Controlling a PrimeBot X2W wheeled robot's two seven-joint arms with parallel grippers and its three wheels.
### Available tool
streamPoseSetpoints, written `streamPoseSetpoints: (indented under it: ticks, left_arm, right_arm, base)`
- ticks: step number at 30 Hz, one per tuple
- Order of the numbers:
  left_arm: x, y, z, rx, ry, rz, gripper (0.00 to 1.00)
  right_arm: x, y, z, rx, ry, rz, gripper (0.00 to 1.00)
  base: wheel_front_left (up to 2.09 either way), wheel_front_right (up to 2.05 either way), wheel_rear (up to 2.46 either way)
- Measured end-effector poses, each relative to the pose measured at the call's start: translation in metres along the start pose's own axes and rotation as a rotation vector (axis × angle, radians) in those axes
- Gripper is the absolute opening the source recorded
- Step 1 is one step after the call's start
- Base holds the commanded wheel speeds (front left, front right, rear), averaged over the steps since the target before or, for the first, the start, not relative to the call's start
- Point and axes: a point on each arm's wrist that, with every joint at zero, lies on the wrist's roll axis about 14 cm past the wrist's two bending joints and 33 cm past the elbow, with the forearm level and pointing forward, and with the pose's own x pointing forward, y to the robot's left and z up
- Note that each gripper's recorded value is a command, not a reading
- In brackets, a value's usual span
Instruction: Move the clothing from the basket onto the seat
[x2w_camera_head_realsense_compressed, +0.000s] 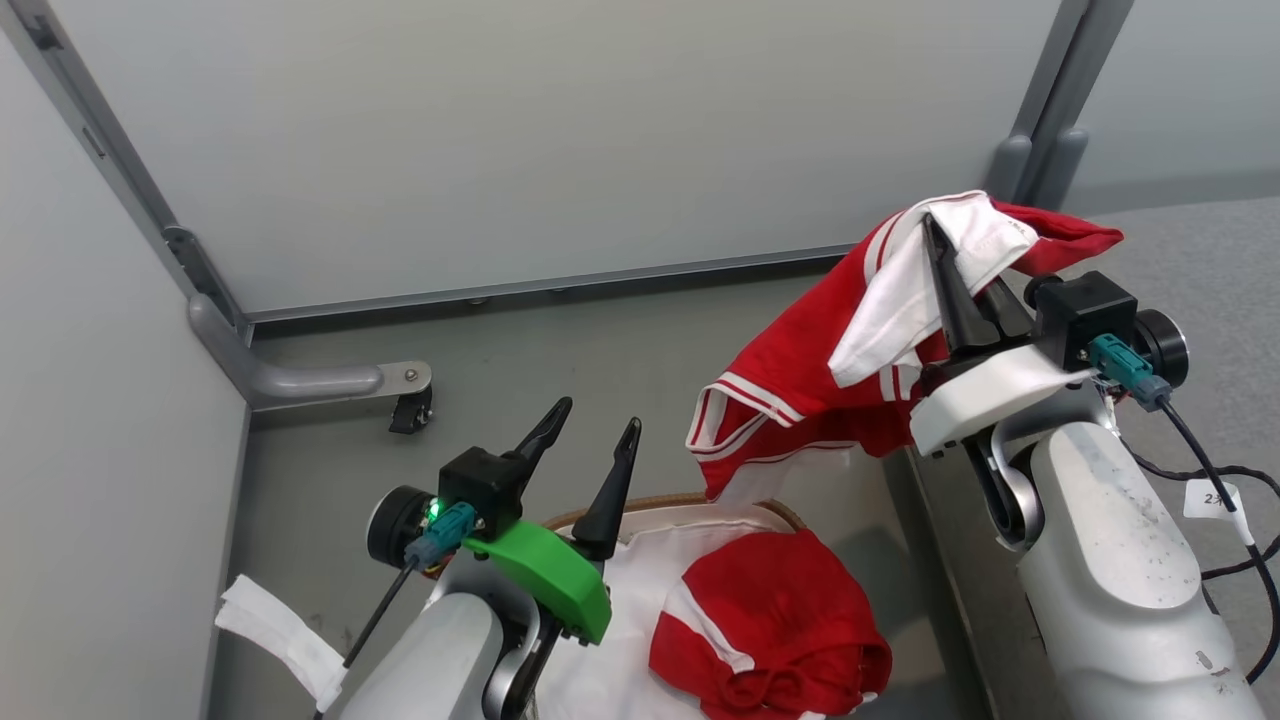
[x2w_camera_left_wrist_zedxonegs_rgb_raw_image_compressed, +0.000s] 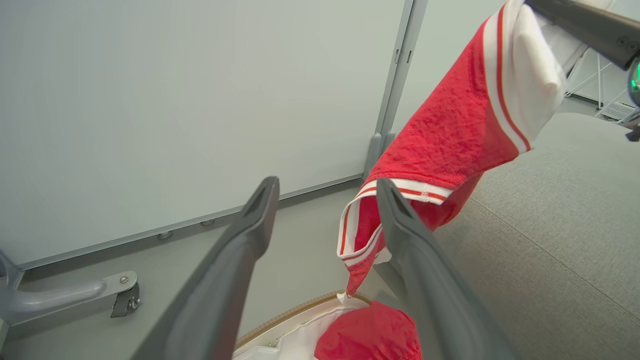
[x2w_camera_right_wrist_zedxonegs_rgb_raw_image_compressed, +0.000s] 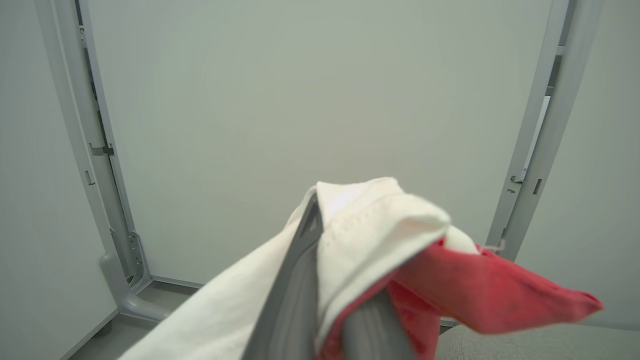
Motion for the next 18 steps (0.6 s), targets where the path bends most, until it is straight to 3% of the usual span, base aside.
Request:
streamPoseSetpoints:
  ticks: [18]
  left_arm:
    - [0.040,-0.071,-0.032,-0.024,0.070,-0.229,1.00]
  right_arm:
    - [-0.058,-0.112,0.021,-0.134,-0.006,-0.302,0.00]
  base:
    - [0.00,0.00,0.00]
